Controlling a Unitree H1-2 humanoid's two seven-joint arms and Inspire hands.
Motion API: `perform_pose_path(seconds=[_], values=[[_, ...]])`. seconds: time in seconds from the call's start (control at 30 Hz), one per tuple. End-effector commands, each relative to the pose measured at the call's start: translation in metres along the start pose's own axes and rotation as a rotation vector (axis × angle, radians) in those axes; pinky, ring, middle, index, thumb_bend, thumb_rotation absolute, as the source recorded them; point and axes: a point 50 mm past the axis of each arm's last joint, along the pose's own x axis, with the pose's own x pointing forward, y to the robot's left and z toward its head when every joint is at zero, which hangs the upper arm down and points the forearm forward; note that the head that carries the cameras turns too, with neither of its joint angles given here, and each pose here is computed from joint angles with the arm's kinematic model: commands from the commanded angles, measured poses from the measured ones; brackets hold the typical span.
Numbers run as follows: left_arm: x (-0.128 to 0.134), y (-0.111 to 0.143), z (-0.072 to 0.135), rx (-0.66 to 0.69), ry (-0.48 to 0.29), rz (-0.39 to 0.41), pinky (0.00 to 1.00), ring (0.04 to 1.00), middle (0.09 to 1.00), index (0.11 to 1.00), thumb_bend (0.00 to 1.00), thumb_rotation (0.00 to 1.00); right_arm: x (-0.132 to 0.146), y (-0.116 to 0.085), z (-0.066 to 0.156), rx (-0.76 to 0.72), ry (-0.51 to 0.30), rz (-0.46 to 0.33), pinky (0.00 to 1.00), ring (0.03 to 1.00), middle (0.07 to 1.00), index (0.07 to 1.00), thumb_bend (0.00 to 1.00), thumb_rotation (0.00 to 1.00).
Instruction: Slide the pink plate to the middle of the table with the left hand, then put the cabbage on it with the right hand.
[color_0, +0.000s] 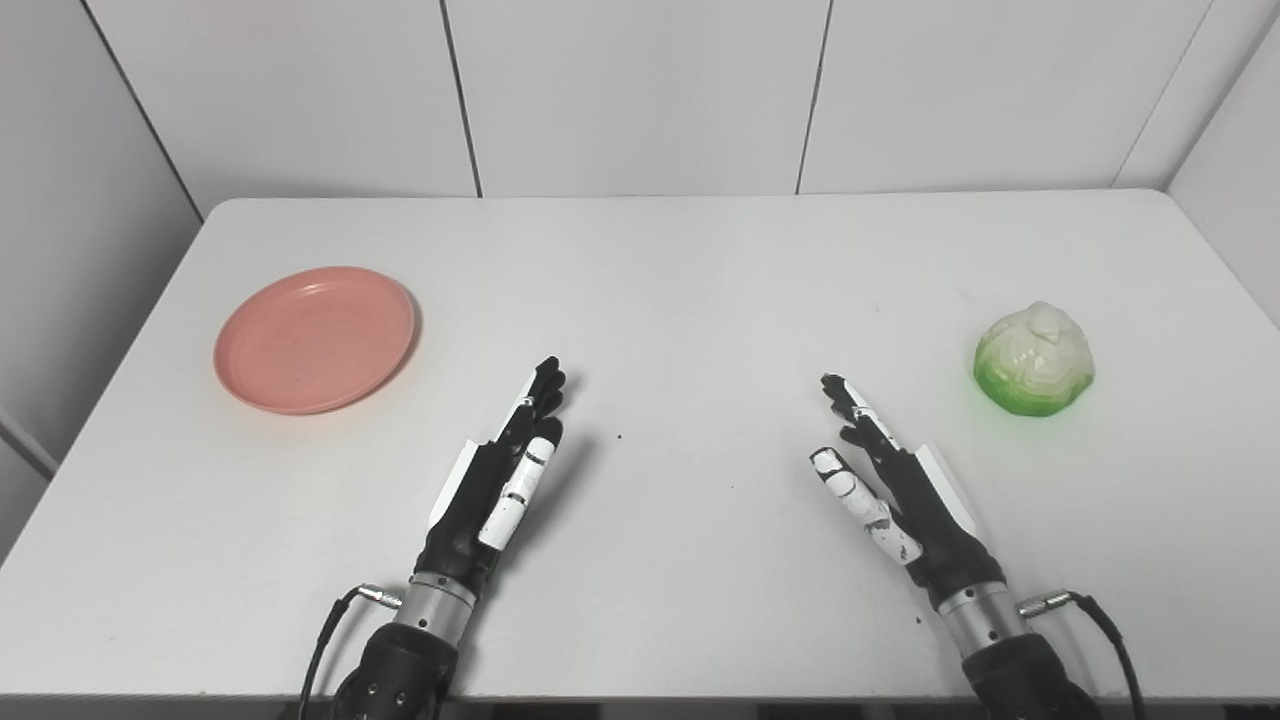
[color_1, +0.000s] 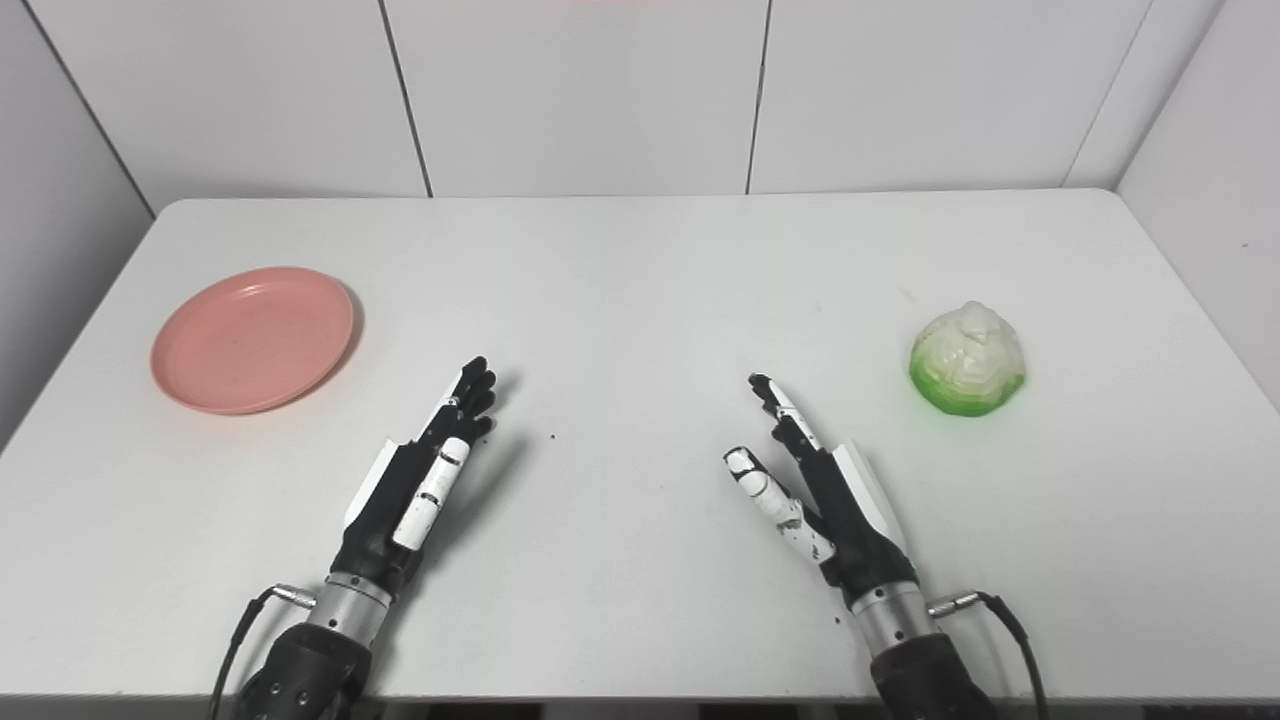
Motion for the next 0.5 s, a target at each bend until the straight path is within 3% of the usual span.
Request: perform_pose_path(seconds=[0.0,0.47], values=[[-0.003,-0.001,-0.012,0.009,0.04,-0.006,0.96,0.989,0.992,0.978,0.53,1.0,0.004,-0.006,0.005,-0.011,-0.053,-0.007,0.91,0.944,0.951,0.95,0.33,1.0],[0.004,-0.031,-0.021,-0.008,0.084,-0.01,0.95,0.973,0.981,0.974,0.57,1.0,-0.003,-0.019,-0.023,0.033,-0.058,-0.017,0.91,0.944,0.955,0.946,0.4,1.0]])
